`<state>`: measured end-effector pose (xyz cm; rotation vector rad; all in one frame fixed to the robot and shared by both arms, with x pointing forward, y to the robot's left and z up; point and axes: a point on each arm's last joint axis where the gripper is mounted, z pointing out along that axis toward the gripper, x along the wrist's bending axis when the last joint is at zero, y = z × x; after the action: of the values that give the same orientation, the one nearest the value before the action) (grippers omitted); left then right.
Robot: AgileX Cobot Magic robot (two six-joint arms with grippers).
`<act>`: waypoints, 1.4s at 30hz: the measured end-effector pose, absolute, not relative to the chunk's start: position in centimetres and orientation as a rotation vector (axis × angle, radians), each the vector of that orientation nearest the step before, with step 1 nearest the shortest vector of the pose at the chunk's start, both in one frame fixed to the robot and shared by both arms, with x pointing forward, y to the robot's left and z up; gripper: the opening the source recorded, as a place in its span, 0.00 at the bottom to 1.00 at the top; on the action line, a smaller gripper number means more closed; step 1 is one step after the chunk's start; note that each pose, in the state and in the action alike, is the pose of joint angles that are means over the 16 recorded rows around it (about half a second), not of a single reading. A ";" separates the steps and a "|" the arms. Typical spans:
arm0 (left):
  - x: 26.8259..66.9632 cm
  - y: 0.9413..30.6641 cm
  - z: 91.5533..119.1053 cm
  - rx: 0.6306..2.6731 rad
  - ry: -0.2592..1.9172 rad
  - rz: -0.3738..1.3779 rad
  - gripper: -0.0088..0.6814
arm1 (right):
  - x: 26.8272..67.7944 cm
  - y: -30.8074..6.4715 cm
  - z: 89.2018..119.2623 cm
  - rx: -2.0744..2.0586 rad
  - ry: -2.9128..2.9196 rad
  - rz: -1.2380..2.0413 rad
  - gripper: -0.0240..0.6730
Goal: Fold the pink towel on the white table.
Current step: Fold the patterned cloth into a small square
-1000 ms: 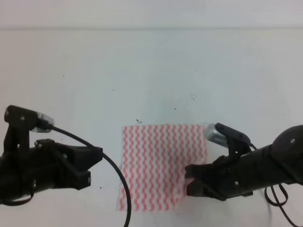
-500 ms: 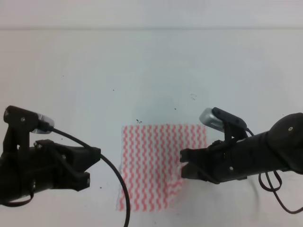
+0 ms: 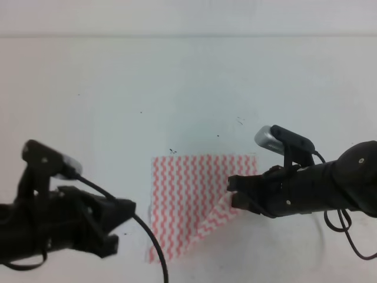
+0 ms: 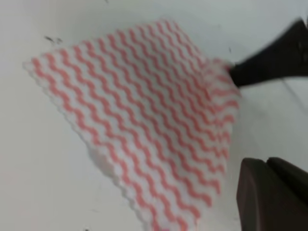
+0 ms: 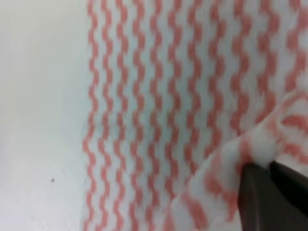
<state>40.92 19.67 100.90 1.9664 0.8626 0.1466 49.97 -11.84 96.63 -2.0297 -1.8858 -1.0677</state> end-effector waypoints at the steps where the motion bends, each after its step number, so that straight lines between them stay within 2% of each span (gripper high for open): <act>1: 40.9 19.5 100.8 1.978 0.856 0.152 0.01 | 50.1 -11.8 96.6 -2.033 -1.886 -1.072 0.01; 13: 40.6 17.2 99.5 2.121 0.699 0.263 0.04 | 51.6 -11.4 96.6 -2.046 -1.895 -1.096 0.01; 17: 40.6 16.8 99.1 2.159 0.646 0.276 0.13 | 51.9 -11.3 96.5 -2.051 -1.898 -1.101 0.01; 27: 41.1 16.2 97.7 2.243 0.502 0.296 0.46 | 52.4 -11.5 96.5 -2.070 -1.896 -1.117 0.01; 30: 41.4 16.1 97.2 2.258 0.471 0.306 0.53 | 52.4 -11.4 96.5 -2.072 -1.898 -1.118 0.01; 34: 41.8 15.9 96.3 2.280 0.441 0.310 0.57 | 52.5 -11.4 96.6 -2.069 -1.901 -1.123 0.01; 42: 42.6 15.7 94.5 2.331 0.467 0.302 0.58 | 52.5 -11.4 96.6 -2.064 -1.909 -1.126 0.01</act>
<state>42.64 15.68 94.46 2.3312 0.4672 0.3021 52.53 -11.40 96.65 -2.0637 -1.9093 -1.1262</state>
